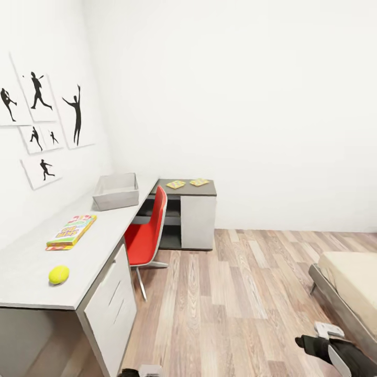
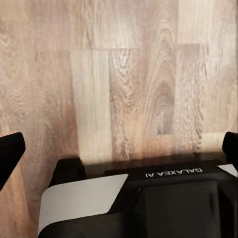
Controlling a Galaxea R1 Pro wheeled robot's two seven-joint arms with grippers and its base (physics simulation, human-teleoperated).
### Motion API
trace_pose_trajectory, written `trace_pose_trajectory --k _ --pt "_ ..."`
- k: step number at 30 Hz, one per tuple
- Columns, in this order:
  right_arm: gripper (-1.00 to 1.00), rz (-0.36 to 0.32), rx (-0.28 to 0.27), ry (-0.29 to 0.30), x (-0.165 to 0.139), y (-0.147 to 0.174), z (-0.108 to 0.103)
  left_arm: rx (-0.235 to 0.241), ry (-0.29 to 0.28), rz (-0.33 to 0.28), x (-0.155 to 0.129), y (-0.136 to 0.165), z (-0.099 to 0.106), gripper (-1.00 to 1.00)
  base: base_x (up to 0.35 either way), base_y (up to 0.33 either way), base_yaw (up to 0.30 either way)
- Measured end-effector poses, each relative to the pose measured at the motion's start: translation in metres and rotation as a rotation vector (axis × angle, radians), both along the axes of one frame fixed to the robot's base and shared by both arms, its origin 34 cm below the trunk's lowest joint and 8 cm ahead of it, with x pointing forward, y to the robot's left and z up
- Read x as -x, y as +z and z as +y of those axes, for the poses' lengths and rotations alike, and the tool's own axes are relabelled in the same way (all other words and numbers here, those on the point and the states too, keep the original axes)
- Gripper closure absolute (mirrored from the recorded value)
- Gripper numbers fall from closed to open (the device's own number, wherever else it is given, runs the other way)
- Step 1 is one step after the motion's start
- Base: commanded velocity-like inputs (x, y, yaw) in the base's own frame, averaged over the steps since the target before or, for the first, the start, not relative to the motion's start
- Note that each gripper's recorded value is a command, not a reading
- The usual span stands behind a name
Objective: Put all the toys in the child's room - the three board games (two on the bed and one on the table), the two jigsaw puzzles on the table, and the tennis ball on the table - inside the toy box on the table in the child's room.
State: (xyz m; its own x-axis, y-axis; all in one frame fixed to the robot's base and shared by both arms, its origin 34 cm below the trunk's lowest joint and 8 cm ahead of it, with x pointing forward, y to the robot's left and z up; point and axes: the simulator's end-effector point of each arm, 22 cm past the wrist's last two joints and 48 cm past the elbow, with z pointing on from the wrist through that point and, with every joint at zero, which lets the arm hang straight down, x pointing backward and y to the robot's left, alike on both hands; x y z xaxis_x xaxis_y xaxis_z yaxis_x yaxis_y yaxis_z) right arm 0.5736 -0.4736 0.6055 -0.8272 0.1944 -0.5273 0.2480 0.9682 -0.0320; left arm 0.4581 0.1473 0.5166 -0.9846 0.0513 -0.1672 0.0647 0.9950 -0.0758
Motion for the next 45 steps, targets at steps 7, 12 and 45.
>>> trace_pose_trajectory --k 7,12,45 --pt "-1.0 -0.089 -0.002 0.017 -0.076 0.077 -0.003 0.04 0.023 -0.133 -0.078 0.052 -0.012 -1.0 0.0 0.0 -0.292" --pt "-1.0 -0.156 0.008 0.03 -0.122 0.15 -0.01 0.119 0.06 -0.22 -0.133 0.101 -0.031 -1.0 0.0 0.0 -0.292" --pt "-1.0 -0.457 0.067 -0.01 -0.18 0.357 -0.022 0.559 -0.047 -0.45 -0.217 0.264 -0.196 -1.0 0.0 0.0 -0.292"
